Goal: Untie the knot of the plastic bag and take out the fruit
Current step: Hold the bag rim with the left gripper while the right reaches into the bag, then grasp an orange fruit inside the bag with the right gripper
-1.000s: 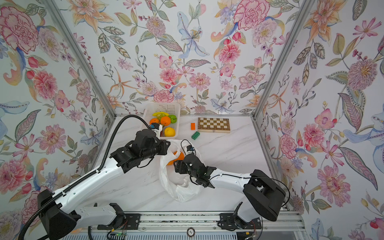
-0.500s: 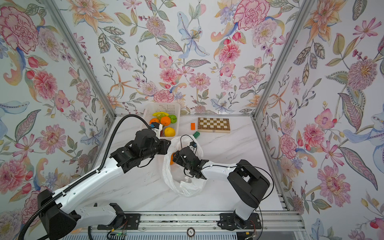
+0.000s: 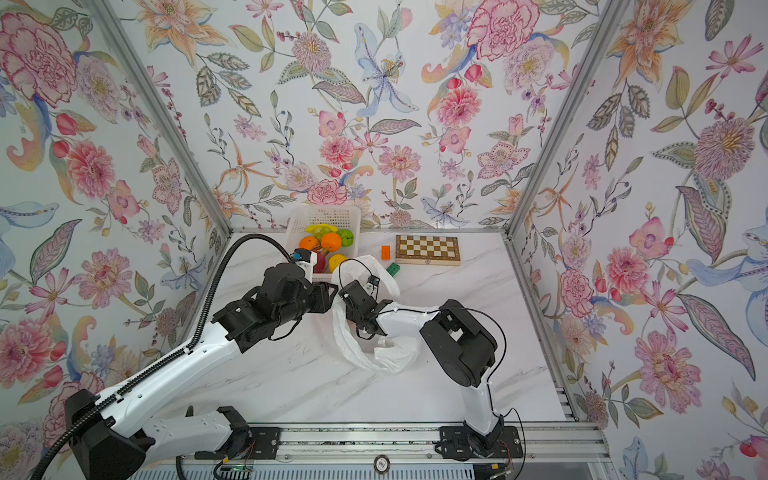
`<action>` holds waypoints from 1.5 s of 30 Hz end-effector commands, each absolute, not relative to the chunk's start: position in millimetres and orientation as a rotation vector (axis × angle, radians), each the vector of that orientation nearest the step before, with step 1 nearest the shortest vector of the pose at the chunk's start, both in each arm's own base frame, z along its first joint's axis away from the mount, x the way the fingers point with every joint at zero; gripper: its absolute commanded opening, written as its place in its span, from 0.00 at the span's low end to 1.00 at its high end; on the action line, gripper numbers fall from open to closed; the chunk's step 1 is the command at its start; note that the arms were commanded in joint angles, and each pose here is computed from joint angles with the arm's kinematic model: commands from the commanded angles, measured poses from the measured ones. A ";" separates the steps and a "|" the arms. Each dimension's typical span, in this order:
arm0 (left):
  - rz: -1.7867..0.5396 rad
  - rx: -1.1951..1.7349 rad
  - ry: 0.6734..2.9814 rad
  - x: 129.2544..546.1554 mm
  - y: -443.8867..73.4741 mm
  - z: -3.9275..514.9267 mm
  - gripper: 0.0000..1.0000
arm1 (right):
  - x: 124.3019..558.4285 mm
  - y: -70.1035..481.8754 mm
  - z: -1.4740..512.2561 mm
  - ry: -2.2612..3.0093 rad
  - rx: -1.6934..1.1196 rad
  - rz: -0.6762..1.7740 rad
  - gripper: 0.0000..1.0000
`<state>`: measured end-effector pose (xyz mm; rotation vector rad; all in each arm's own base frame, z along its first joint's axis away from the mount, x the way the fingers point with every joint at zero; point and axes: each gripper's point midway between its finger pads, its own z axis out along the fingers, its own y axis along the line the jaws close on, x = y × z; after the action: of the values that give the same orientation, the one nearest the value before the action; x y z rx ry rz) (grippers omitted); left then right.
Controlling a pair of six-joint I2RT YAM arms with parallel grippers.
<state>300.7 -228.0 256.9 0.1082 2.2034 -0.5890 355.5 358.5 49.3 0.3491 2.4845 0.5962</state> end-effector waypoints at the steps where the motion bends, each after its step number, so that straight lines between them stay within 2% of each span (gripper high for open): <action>1: -0.545 0.088 2.204 296.9 -212.5 255.4 0.48 | 350.2 341.3 24.7 2.571 0.290 0.417 0.84; 6: -0.551 0.072 2.206 292.2 -204.7 252.2 0.51 | 352.3 344.7 14.3 2.622 0.255 0.392 0.78; 10: -0.557 0.058 2.209 289.1 -201.3 250.5 0.51 | 353.3 350.0 15.6 2.635 0.258 0.431 0.68; 14: -0.585 0.061 2.194 288.6 -203.3 254.8 0.52 | 356.5 358.2 33.9 2.591 0.237 0.513 0.50; 16: -0.606 0.058 2.188 289.4 -205.5 256.9 0.54 | 357.0 360.7 42.2 2.572 0.235 0.555 0.49; 23: -0.586 -0.042 2.205 303.4 -200.8 253.5 0.76 | 352.7 364.9 59.8 2.539 0.234 0.657 0.40; 28: -0.566 -0.055 2.204 317.2 -202.0 251.4 0.79 | 347.7 363.8 70.5 2.507 0.243 0.700 0.37; 31: -0.612 -0.064 2.224 330.7 -209.4 244.7 0.73 | 341.7 365.0 77.6 2.499 0.227 0.723 0.35; 33: -0.611 -0.070 2.247 339.1 -213.0 240.7 0.65 | 338.7 363.2 81.7 2.490 0.225 0.731 0.35; 40: -0.575 -0.093 2.272 352.5 -215.1 229.7 0.30 | 331.8 354.7 93.9 2.456 0.229 0.758 0.33; 42: -0.568 -0.097 2.284 352.7 -214.4 225.0 0.25 | 330.1 352.0 97.7 2.443 0.235 0.769 0.34; 45: -0.553 -0.101 2.302 351.5 -213.3 216.5 0.23 | 325.8 345.1 102.0 2.429 0.243 0.780 0.34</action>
<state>346.6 -214.3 214.3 -0.0887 2.3097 -0.5526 328.0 349.2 89.1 0.2253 2.4680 0.7477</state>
